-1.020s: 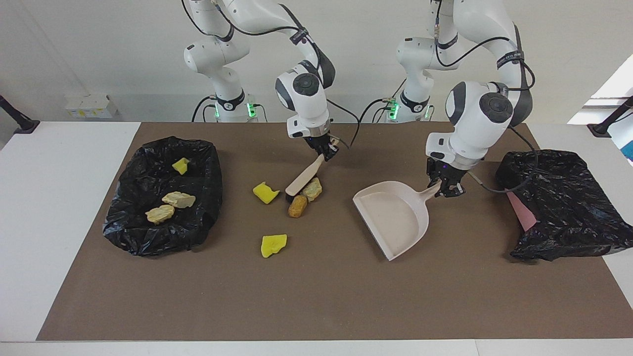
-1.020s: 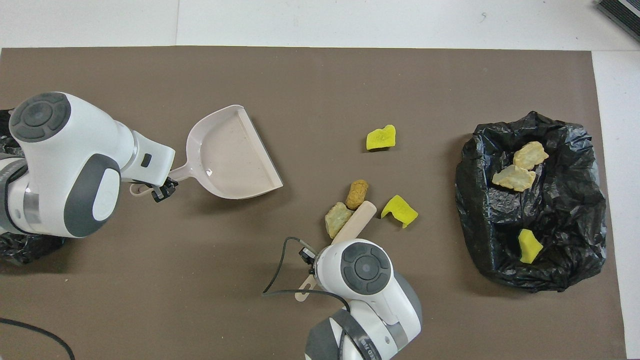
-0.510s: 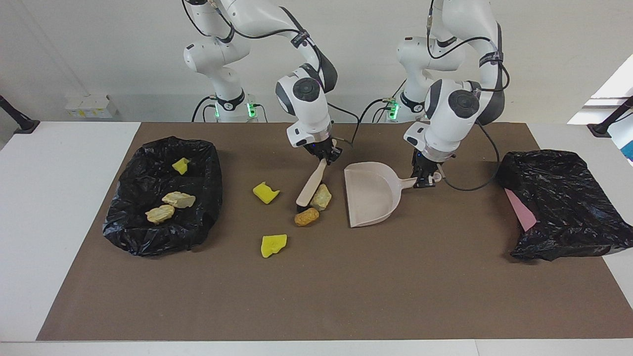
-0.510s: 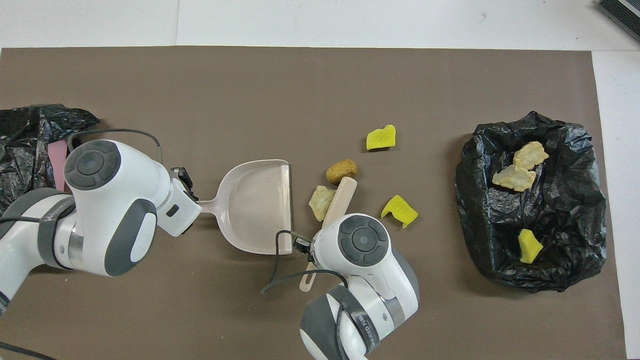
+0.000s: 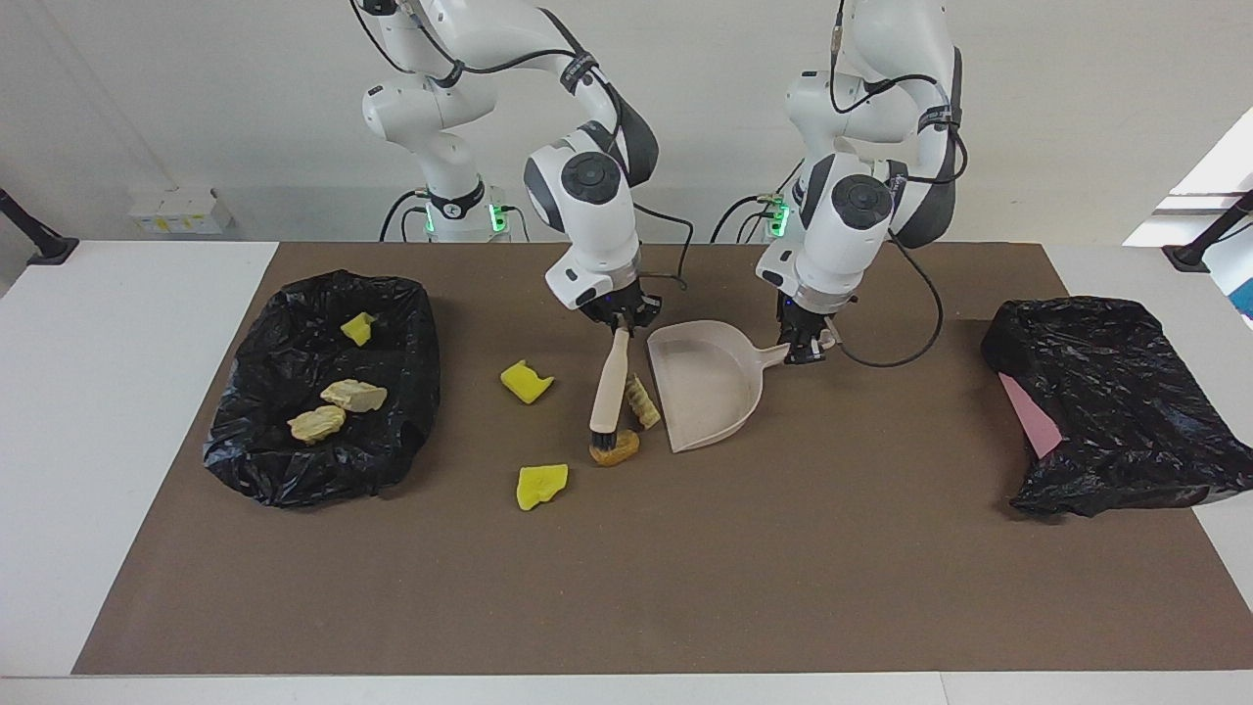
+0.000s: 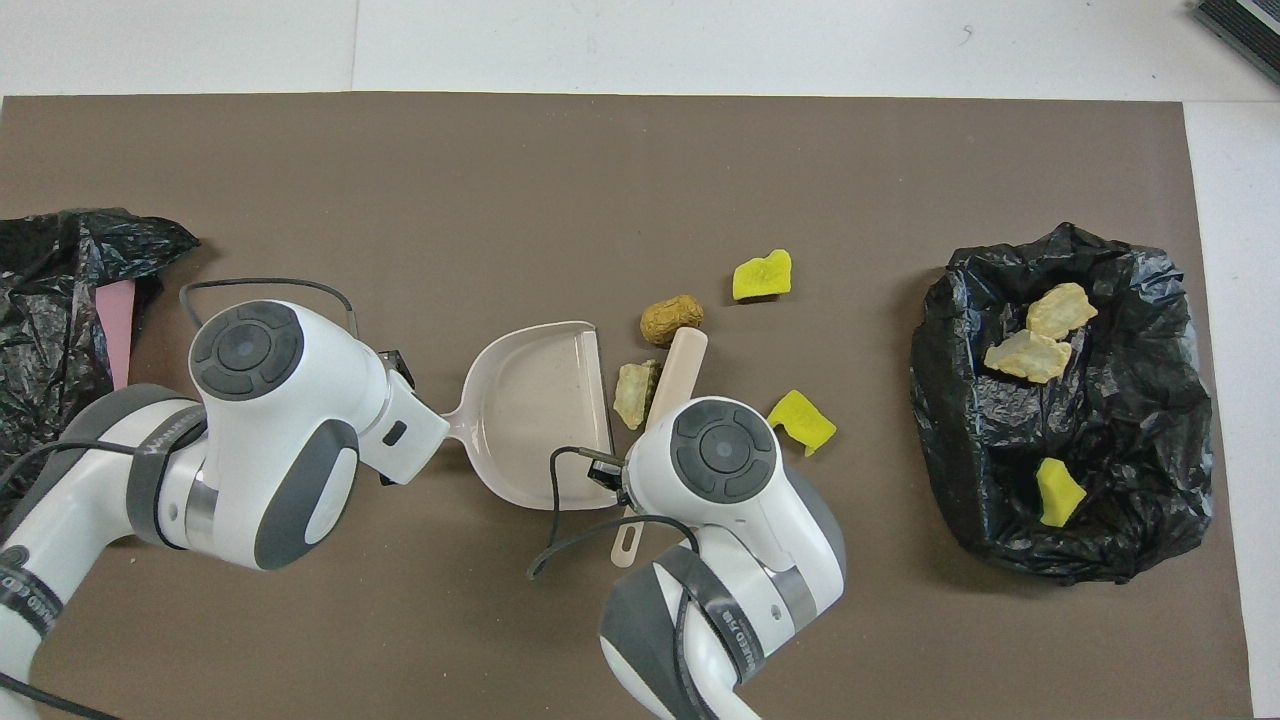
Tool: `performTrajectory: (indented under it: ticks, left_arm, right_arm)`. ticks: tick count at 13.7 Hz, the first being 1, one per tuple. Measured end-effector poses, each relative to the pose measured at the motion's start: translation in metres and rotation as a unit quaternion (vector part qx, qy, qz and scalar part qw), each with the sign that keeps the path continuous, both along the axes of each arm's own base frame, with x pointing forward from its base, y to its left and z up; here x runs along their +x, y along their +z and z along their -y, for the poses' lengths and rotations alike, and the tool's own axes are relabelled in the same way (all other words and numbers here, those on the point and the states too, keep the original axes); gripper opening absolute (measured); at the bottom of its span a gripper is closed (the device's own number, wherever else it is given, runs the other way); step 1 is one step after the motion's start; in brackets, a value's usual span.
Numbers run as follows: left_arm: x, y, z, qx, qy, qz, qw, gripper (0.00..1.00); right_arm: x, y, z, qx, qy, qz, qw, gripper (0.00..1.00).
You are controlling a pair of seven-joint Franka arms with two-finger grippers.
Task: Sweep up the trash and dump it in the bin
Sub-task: 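Sweep the chunks near the bag into the dustpan with the right gripper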
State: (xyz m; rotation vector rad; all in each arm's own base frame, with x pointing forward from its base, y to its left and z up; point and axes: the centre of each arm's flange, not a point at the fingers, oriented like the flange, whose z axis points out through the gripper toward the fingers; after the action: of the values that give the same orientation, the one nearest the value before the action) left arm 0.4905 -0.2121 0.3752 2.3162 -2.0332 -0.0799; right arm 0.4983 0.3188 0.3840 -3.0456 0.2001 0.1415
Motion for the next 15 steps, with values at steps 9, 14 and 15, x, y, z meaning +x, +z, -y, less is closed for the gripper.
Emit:
performTrajectory:
  ticks: [9,14,15]
  left_arm:
    - [0.001,0.0,0.0,-0.001,0.0,0.003,1.0,0.32]
    - [0.001,0.0,0.0,-0.001,0.0,0.004,1.0,0.32]
    - [0.001,0.0,0.0,-0.001,0.0,0.004,1.0,0.32]
  right_arm:
    - [0.108,-0.007,0.116,-0.073,0.1,0.024,0.992,0.26]
    - [0.126,-0.032,0.159,-0.103,0.122,-0.008,0.987,0.26]
    - [0.126,-0.036,0.154,-0.102,0.126,-0.011,0.987,0.26]
